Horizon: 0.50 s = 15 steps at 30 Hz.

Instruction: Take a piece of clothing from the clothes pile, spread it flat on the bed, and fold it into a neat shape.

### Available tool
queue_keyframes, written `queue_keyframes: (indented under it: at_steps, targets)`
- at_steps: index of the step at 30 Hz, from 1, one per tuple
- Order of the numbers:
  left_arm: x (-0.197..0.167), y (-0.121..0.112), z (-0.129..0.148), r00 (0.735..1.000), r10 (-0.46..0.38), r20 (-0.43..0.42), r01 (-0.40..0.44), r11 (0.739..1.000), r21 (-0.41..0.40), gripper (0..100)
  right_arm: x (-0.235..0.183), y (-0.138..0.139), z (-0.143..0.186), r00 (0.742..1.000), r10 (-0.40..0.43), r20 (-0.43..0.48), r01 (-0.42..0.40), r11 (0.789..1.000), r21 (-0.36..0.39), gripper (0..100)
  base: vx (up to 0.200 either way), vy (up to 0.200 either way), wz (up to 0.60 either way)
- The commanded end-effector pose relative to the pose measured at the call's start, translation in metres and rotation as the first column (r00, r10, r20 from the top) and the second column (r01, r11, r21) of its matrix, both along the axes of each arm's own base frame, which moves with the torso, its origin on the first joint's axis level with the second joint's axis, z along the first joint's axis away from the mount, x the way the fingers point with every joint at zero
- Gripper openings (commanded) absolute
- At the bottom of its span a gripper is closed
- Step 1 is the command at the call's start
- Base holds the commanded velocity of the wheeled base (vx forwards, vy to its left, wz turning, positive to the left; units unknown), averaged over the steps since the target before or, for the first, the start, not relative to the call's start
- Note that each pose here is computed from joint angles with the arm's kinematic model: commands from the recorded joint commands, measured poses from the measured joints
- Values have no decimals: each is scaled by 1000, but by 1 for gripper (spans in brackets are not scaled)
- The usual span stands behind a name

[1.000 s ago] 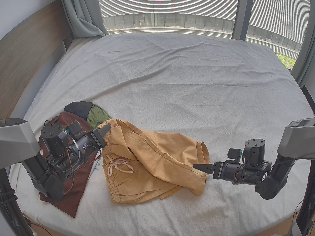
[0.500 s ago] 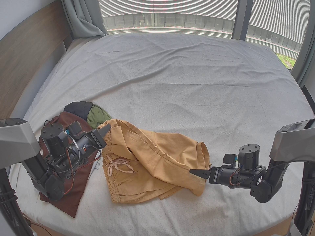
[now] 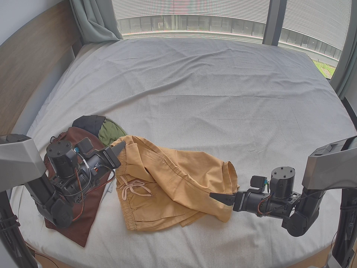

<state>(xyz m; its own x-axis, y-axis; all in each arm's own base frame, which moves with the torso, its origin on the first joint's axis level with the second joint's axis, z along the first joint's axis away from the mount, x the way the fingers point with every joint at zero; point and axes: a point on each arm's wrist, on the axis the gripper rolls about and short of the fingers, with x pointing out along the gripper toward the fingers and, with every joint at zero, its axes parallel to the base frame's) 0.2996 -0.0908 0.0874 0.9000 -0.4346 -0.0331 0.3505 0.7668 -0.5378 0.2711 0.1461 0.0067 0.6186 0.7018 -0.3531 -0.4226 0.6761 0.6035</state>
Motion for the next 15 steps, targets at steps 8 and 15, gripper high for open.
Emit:
queue_keyframes:
  at_steps: [8, 15]
  targets:
    - [1, -1, -2, 1000, -1, -6, 1, 1000, 1, 0, -11, -5, -11, 1000, 15, -14, -15, 1000, -13, 100, 0, 0, 0]
    - [1, 0, -2, 1000, -1, -5, 1, 1000, 1, 0, -10, -2, -18, 999, 23, -30, -24, 1000, -15, 100, 0, 0, 0]
